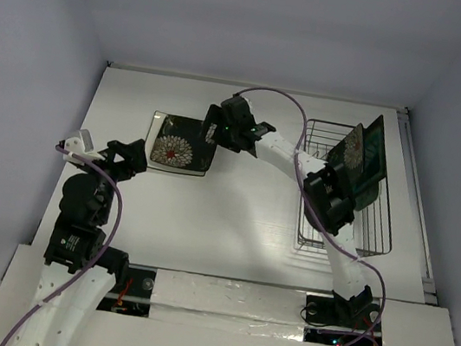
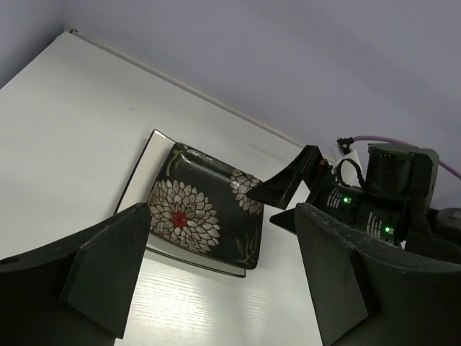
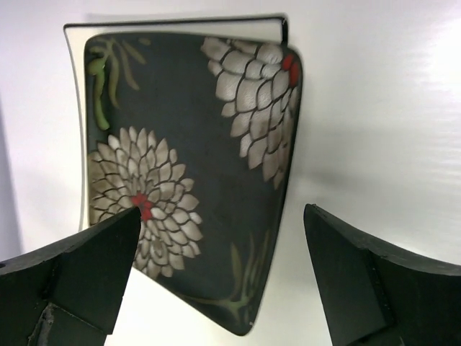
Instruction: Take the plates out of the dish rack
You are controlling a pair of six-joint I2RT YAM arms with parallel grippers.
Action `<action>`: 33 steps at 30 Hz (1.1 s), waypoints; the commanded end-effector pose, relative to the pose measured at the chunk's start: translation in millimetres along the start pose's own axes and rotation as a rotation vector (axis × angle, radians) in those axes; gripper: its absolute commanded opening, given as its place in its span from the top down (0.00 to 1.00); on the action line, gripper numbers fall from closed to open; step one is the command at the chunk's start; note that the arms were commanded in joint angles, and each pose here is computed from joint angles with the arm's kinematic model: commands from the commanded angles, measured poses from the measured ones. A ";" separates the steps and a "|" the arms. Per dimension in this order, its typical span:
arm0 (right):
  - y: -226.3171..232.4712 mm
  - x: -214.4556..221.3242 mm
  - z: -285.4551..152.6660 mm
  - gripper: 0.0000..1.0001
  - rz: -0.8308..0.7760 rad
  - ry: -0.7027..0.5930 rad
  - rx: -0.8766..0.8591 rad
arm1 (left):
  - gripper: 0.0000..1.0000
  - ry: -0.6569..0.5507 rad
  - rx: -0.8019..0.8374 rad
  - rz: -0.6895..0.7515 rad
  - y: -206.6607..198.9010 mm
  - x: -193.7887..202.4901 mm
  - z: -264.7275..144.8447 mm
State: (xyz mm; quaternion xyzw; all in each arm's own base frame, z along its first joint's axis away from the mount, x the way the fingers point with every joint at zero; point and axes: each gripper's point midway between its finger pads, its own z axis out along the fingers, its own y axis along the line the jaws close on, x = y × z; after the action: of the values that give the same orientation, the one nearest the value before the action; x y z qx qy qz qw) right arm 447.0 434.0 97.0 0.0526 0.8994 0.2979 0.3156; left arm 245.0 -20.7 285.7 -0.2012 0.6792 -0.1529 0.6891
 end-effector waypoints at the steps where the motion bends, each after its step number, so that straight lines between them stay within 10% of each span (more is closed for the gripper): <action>1: -0.1 -29.1 -30.5 0.00 -0.147 -0.062 0.091 | 0.22 -0.040 0.032 -0.006 -6.5 -8.9 -1.1; 4: 0.8 -41.2 -51.3 0.00 -0.201 -0.082 0.118 | 0.21 -0.041 0.032 -0.007 -6.6 -9.2 -1.4; 7: -9.1 -56.5 -80.4 0.23 -0.255 -0.145 0.179 | 0.21 -0.043 0.033 -0.007 -6.4 -9.3 -2.1; 11: -20.9 -111.0 -180.0 0.85 -0.261 -0.344 0.260 | 0.27 -0.049 0.036 -0.008 -6.9 -11.2 -4.0; 13: -51.6 -133.9 -216.5 0.99 -0.255 -0.426 0.379 | 0.30 -0.052 0.038 -0.007 -7.0 -12.2 -5.0; 21: -173.5 -149.8 -332.2 0.96 -0.198 -0.430 0.661 | 0.53 -0.082 0.054 -0.011 -8.9 -20.8 -14.1; 26: -211.1 -140.6 -375.2 0.40 -0.170 -0.364 0.703 | 0.54 -0.086 0.056 -0.014 -8.6 -22.3 -17.9; 33: -242.9 -127.9 -361.0 0.43 -0.179 -0.213 0.807 | 0.52 -0.071 0.048 -0.006 -7.9 -19.2 -14.0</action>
State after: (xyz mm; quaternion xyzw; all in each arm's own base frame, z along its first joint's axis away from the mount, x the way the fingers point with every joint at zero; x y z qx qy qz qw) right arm 355.9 27.2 269.1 0.1388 0.8899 -0.0837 0.4263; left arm 228.8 -17.4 300.3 -0.1990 0.6541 -0.1626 0.7114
